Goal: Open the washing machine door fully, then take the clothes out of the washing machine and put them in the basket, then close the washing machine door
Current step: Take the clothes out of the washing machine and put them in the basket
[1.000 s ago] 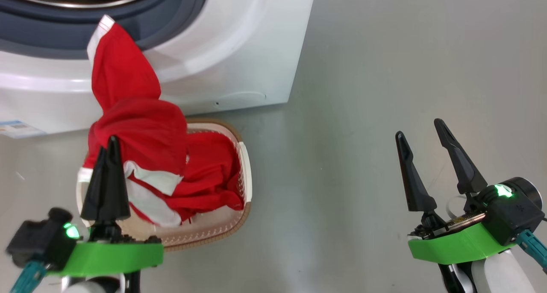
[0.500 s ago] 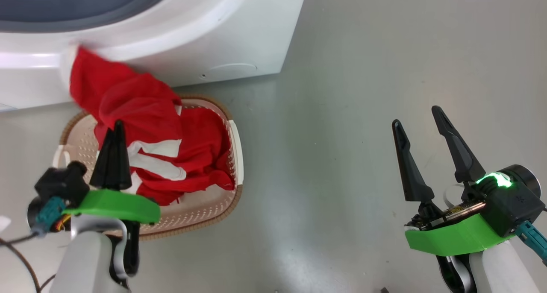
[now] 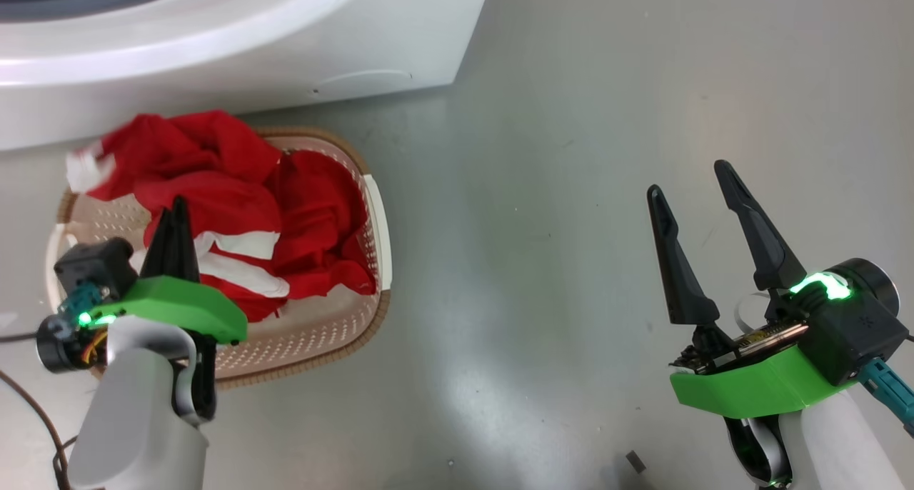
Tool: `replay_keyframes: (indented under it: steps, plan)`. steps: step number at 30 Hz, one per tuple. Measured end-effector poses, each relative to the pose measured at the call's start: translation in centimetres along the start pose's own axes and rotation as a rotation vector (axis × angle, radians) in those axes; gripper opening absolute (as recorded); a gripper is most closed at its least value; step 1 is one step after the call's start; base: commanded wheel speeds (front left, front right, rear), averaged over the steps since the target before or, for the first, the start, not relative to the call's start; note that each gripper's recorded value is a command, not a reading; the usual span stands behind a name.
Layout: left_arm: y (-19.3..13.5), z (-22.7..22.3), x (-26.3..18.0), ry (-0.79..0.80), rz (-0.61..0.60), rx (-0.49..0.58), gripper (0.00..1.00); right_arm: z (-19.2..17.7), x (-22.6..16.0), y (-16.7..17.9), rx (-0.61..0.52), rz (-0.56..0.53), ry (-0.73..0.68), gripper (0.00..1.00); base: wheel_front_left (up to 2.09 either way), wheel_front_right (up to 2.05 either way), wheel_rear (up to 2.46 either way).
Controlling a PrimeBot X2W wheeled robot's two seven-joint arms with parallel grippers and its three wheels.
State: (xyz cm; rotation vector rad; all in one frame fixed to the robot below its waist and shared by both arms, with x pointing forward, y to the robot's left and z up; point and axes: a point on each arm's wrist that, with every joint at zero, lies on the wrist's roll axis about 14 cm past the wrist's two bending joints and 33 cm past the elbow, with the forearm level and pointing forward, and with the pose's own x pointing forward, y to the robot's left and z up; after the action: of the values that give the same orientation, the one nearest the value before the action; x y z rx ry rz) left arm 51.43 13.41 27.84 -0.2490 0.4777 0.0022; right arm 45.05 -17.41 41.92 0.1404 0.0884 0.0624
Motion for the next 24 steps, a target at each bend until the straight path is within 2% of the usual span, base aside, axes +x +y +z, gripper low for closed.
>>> replay_keyframes:
  steps: [13, 24]
  plan:
    - [0.9, -6.9, 1.6, 0.218, 0.043, -0.035, 0.00, -2.5, 0.8, -0.4, -0.002, -0.003, 0.053, 1.00, 0.00, 0.00, 0.00]
    - [1.5, -9.9, 1.8, 0.315, 0.073, -0.059, 0.00, -3.5, 1.5, -0.6, -0.005, -0.003, 0.068, 1.00, 0.00, 0.00, 0.00]
